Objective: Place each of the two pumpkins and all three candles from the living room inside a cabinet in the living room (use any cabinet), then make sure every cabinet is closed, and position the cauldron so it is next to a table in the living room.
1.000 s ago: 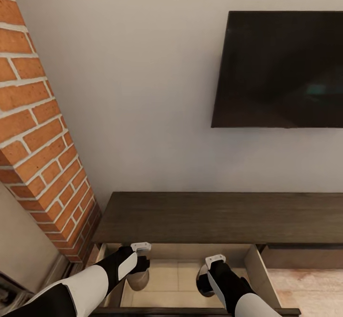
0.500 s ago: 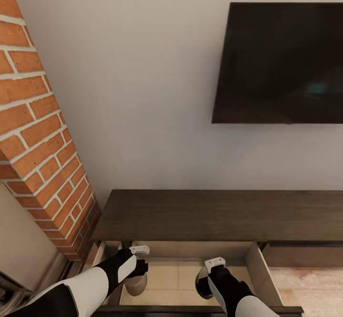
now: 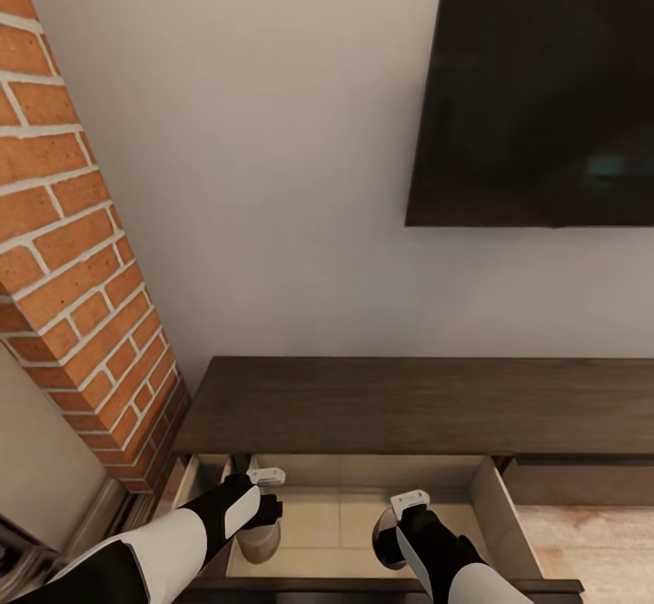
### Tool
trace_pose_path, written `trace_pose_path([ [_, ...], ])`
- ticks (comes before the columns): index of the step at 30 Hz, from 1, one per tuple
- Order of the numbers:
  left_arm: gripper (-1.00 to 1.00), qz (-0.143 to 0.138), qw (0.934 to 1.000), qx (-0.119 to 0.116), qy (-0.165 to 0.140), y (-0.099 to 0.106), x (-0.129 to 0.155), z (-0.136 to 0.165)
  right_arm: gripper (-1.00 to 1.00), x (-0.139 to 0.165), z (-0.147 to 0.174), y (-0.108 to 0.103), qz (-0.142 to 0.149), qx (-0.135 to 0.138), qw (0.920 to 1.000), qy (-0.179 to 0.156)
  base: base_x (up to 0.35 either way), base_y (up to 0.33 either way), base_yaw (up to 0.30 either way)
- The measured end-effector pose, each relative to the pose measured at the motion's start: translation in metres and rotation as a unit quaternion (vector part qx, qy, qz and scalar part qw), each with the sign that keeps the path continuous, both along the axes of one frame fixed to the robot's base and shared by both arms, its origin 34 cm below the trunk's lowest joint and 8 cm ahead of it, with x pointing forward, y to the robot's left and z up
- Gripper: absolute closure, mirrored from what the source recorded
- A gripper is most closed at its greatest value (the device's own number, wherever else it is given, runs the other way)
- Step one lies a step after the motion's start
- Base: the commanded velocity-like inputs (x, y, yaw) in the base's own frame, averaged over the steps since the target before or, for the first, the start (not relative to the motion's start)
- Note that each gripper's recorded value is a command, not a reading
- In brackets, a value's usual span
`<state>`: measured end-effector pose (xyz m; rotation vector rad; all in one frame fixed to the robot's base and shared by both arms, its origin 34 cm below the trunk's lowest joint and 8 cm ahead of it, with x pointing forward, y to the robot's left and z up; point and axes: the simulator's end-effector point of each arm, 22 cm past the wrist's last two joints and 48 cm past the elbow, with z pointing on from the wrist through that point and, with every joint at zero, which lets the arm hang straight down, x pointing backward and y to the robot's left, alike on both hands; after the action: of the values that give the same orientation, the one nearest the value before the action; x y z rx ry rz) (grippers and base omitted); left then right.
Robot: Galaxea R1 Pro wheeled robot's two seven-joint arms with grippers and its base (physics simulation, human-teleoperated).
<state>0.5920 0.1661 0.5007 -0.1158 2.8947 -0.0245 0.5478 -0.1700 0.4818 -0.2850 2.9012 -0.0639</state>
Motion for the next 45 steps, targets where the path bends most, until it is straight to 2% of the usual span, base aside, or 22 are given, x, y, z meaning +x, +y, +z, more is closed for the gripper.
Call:
trace_pose_path([
  [6,1.0,0.0,1.0,0.0,0.0,0.001,-0.001,-0.011,1.0,0.0,-0.011,0.0,0.0,0.0,1.0,-0.001,0.0,0.0,0.0],
  [10,1.0,0.0,1.0,0.0,0.0,0.001,-0.002,-0.019,1.0,0.007,-0.016,0.001,0.0,0.003,0.9998,-0.018,0.0,0.0,0.0],
  [16,1.0,-0.002,1.0,-0.004,-0.004,-0.001,0.0,-0.027,1.0,0.011,-0.023,0.002,0.0,0.004,0.9997,-0.025,0.0,0.0,0.0],
  [24,1.0,-0.001,1.0,-0.002,-0.002,0.004,-0.001,-0.028,1.0,0.01,-0.023,0.003,0.0,0.004,0.9997,-0.023,0.145,0.0,0.0],
  [33,1.0,-0.001,1.0,-0.006,-0.004,0.0,0.0,-0.027,1.0,0.01,-0.023,0.002,0.0,0.004,0.9997,-0.022,0.022,0.0,0.0],
  [45,1.0,0.0,0.9998,-0.02,-0.003,-0.009,-0.004,-0.05,1.0,0.006,-0.047,0.003,0.0,0.005,0.9998,-0.022,0.0,0.0,0.0],
])
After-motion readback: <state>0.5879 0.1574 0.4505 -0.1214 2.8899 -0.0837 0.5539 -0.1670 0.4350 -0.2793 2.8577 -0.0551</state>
